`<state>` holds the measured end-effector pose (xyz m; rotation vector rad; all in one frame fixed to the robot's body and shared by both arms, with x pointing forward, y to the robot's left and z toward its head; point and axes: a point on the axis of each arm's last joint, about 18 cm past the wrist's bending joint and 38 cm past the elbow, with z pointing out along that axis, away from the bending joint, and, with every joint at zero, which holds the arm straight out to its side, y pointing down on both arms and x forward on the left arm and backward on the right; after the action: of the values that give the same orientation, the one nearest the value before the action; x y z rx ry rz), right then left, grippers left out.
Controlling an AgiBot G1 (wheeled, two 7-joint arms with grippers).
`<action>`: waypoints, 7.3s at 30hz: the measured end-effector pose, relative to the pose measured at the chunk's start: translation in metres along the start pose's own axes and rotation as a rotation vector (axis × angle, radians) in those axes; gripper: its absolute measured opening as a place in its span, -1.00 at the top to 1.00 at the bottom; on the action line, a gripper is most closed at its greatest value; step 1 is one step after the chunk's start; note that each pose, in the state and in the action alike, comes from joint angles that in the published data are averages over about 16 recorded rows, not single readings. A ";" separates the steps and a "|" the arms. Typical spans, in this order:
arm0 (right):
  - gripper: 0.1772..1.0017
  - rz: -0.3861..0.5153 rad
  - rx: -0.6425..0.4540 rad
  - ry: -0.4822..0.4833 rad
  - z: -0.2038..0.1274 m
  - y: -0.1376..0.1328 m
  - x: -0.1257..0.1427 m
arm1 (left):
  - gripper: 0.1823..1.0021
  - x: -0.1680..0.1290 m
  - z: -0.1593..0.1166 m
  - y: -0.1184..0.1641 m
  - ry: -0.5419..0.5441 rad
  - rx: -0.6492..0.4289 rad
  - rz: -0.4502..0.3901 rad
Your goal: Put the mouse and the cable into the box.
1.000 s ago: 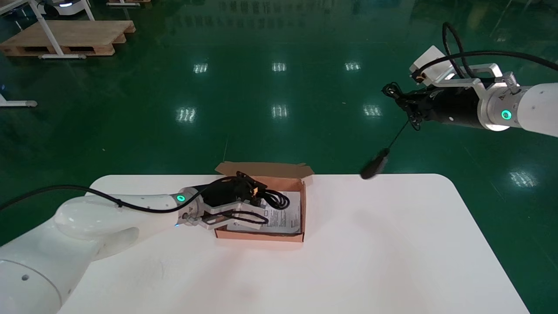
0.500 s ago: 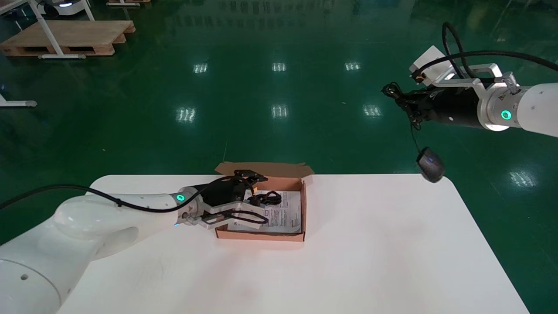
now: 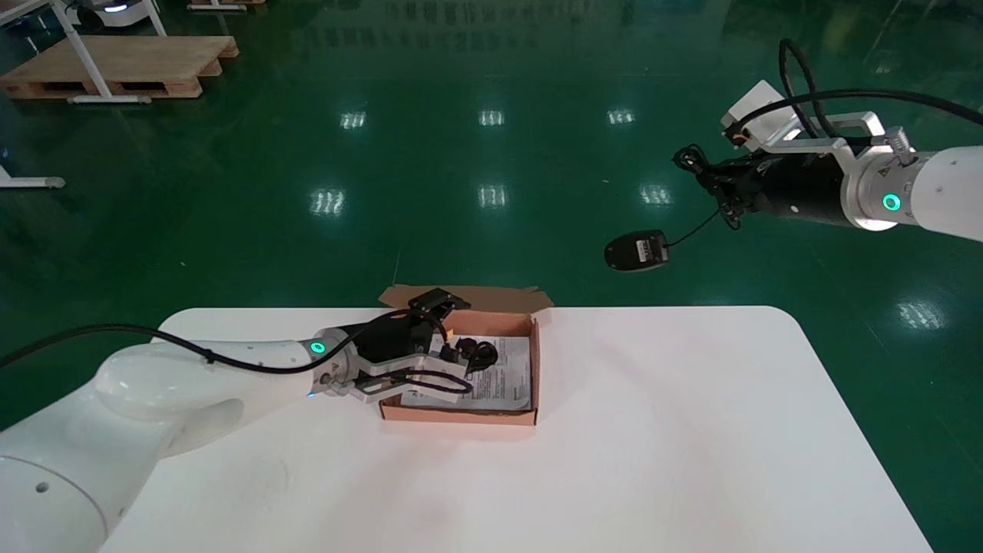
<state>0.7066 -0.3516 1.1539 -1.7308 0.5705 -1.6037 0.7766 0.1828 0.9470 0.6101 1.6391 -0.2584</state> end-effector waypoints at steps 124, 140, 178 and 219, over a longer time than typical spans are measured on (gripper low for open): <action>0.87 -0.383 0.251 -0.622 0.004 -0.103 -0.274 | -1.00 -0.013 -0.129 0.152 -0.220 -0.448 -0.279; 0.87 -0.328 0.209 -0.413 0.040 -0.095 -0.274 | -1.00 -0.014 -0.131 0.149 -0.214 -0.453 -0.282; 0.38 -0.329 0.149 -0.313 0.059 -0.075 -0.286 | -1.00 -0.013 -0.133 0.147 -0.208 -0.454 -0.292; -1.00 0.176 0.222 -0.799 -0.066 0.056 -0.244 | -1.00 0.023 -0.198 0.038 0.026 0.249 -1.050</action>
<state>0.6165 -0.2238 0.9480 -1.8930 0.1332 -0.7147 0.6271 0.3188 0.9651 -0.1313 1.8394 -1.2267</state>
